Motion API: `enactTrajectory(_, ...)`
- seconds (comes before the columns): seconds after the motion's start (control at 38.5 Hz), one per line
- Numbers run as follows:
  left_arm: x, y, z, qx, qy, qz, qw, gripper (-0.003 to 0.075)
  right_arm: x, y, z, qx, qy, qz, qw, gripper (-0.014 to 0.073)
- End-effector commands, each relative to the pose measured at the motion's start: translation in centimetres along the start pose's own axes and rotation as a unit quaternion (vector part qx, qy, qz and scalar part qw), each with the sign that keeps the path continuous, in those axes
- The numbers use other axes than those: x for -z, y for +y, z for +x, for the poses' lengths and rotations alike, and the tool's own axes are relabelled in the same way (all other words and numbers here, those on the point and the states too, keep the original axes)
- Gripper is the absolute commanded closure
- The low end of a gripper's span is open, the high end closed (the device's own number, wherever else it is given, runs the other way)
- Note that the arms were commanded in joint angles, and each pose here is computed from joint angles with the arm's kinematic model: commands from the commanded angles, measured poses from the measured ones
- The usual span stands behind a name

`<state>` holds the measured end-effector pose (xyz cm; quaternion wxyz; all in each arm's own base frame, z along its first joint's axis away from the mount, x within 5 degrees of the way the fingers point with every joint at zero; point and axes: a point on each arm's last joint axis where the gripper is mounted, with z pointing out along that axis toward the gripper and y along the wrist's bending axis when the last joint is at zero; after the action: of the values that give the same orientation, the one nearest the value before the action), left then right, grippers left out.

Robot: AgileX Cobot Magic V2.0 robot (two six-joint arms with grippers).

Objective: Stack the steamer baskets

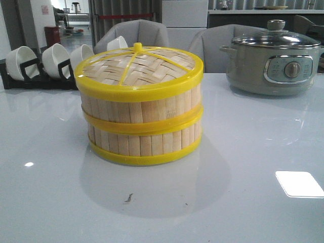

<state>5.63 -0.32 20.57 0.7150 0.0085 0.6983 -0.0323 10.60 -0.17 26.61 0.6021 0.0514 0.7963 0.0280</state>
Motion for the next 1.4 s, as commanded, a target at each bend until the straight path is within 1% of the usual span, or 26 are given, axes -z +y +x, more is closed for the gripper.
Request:
enactTrajectory(0.0,0.2,-0.1,-0.9,0.006,-0.051,0.005,0.999,0.0627,1.1,0.1,-1.4,0.009,-0.063,-0.003,0.998,0.0543)
enactTrajectory(0.16,0.2,-0.1,-0.9,0.006,-0.051,0.005,0.999,0.0627,2.5,-0.1,0.3,0.010,-0.087,-0.005,0.996,0.0543)
enactTrajectory(0.39,0.2,-0.1,-0.9,0.006,-0.051,0.005,0.999,0.0627,3.3,-0.6,4.2,0.010,-0.114,-0.009,0.993,0.0543)
enactTrajectory(0.7,0.2,-0.1,-0.9,0.006,-0.051,0.005,0.999,0.0627,3.4,-0.8,7.0,0.009,-0.154,-0.014,0.988,0.0543)
enactTrajectory(1.09,0.2,-0.1,-0.9,0.006,-0.051,0.005,0.999,0.0627,3.1,-0.9,7.7,0.009,-0.133,-0.012,0.991,0.0543)
enactTrajectory(1.38,0.2,-0.1,-0.9,0.006,-0.051,0.005,0.999,0.0627,3.1,-0.9,7.7,0.009,-0.137,-0.012,0.991,0.0543)
